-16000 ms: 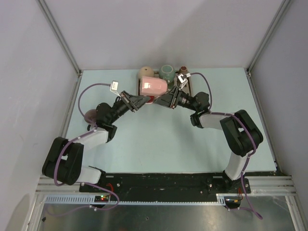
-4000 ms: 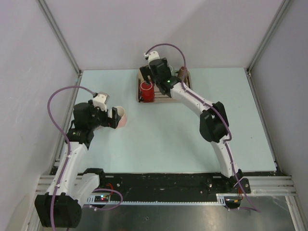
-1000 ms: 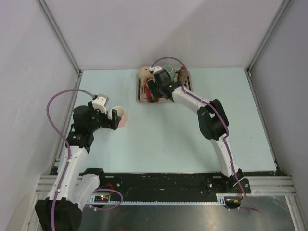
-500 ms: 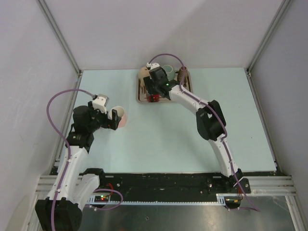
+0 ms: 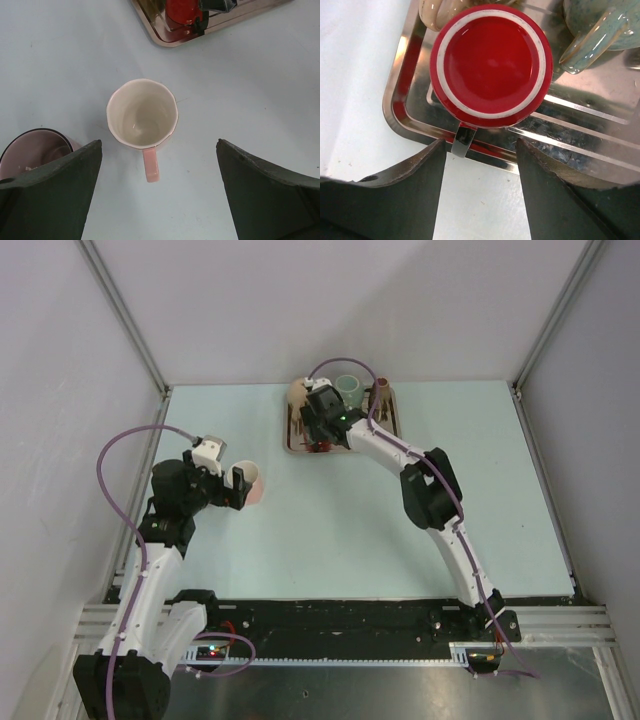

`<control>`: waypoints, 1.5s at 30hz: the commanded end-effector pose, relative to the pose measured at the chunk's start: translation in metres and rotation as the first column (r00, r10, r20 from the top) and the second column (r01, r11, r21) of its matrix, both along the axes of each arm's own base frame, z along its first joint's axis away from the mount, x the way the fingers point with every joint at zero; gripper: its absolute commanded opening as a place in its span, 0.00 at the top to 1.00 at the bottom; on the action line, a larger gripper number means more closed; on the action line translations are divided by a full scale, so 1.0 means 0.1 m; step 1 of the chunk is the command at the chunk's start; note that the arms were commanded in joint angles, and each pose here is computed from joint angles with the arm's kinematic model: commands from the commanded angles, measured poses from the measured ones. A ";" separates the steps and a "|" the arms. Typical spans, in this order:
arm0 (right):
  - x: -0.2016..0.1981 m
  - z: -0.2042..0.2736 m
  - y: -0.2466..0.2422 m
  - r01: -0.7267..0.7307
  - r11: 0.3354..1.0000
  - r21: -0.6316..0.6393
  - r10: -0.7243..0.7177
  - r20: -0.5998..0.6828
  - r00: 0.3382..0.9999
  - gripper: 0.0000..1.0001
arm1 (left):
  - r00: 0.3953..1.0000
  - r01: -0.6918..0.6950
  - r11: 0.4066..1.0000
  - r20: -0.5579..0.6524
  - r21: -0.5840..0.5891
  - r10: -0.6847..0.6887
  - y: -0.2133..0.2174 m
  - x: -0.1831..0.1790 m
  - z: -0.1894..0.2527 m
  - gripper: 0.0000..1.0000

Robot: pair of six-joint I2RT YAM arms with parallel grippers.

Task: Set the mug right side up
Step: Turn over the cup on the tray.

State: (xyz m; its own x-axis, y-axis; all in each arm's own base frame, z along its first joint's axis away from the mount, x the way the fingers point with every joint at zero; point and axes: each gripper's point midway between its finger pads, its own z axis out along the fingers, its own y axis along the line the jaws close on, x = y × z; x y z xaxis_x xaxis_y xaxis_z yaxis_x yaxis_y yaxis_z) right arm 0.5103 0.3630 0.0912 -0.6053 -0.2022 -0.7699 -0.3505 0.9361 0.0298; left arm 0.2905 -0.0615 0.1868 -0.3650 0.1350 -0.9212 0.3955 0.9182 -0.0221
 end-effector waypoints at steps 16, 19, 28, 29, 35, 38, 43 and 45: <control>0.19 0.05 0.02 0.024 0.999 0.027 -0.025 0.023 0.999 0.50 | 0.999 0.015 1.000 0.033 0.012 -0.016 0.00 0.03 0.02 0.00; 0.21 0.05 0.01 0.025 1.000 0.017 -0.025 0.030 0.999 0.52 | 0.999 0.015 1.000 0.034 0.012 -0.015 0.00 0.03 0.02 0.00; 0.20 -0.02 -0.06 0.032 0.999 0.001 -0.032 0.011 0.999 0.63 | 0.999 0.016 1.000 0.030 0.012 -0.016 0.00 0.04 0.01 0.00; 0.20 -0.02 -0.06 0.033 0.999 -0.002 -0.033 0.009 0.999 0.63 | 0.999 0.016 1.000 0.031 0.012 -0.017 0.00 0.04 0.01 0.00; 0.20 -0.05 -0.11 0.040 0.999 -0.033 -0.040 0.012 0.999 0.65 | 0.999 0.015 1.000 0.029 0.010 -0.015 0.00 0.04 0.01 0.00; 0.21 -0.07 -0.14 0.044 0.998 -0.054 -0.043 0.020 0.999 0.65 | 0.999 0.015 1.000 0.030 0.011 -0.015 0.00 0.04 0.01 0.00; 0.24 -0.03 -0.15 0.049 0.996 -0.068 -0.047 0.042 0.998 0.66 | 0.999 0.015 1.000 0.033 0.011 -0.015 0.00 0.03 0.02 0.00; 0.25 -0.03 -0.15 0.048 0.997 -0.068 -0.045 0.045 0.998 0.67 | 0.999 0.016 1.000 0.035 0.011 -0.016 0.00 0.03 0.03 0.00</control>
State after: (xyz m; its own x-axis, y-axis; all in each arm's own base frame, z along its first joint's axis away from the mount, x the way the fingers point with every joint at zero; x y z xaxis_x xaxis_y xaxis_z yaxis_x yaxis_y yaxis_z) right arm 0.5251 0.3507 0.0794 -0.6098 -0.2200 -0.7614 -0.3219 0.9466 -0.0157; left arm 0.2904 -0.0615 0.1818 -0.3727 0.1351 -0.9181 0.3953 0.9182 -0.0254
